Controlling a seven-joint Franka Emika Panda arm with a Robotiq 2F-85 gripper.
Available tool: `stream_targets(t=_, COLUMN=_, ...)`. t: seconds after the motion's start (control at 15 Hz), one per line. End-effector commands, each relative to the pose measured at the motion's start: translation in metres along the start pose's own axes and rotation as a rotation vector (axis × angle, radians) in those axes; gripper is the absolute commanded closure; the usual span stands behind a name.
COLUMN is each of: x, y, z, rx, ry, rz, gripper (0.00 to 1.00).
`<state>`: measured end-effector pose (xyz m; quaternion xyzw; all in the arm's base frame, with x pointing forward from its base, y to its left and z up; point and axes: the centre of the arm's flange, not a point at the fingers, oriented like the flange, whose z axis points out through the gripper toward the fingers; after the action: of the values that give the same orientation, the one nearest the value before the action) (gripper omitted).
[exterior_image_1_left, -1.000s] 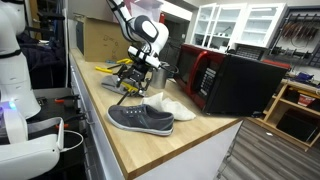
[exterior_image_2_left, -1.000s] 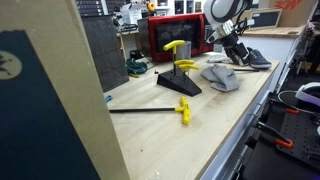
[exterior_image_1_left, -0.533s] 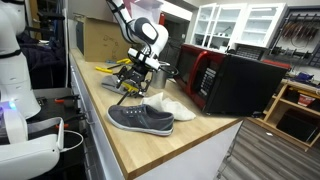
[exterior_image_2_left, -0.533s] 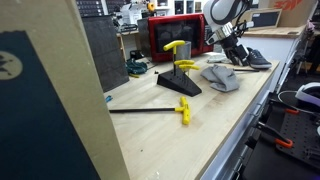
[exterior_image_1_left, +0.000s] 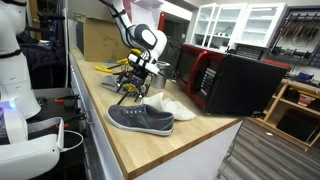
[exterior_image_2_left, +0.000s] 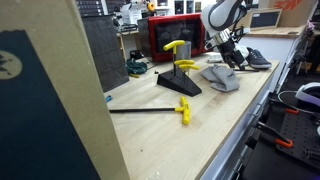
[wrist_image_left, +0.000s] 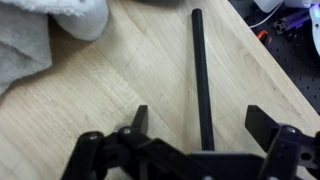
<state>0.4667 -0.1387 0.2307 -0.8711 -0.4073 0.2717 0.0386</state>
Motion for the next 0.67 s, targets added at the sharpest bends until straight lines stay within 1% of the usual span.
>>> stream_targets(t=0.0, x=0.009, y=0.005, z=0.002, rx=0.001, ry=0.01, rz=-0.027, gripper=0.0)
stream_targets(t=0.07, x=0.009, y=0.002, z=0.001, rx=0.003, ry=0.01, rz=-0.028, gripper=0.25)
stream_targets(t=0.13, x=0.009, y=0.001, z=0.002, rx=0.012, ry=0.011, rz=-0.04, gripper=0.28)
stream_targets(t=0.2, x=0.01, y=-0.001, z=0.001, rx=0.015, ry=0.012, rz=-0.05, gripper=0.34)
stream_targets(t=0.27, x=0.012, y=-0.002, z=0.001, rx=0.02, ry=0.01, rz=-0.054, gripper=0.44)
stream_targets(t=0.53, x=0.019, y=-0.011, z=0.004, rx=0.041, ry=0.0, rz=-0.079, gripper=0.73)
stream_targets(t=0.6, x=0.02, y=-0.013, z=0.005, rx=0.047, ry=-0.004, rz=-0.085, gripper=0.81)
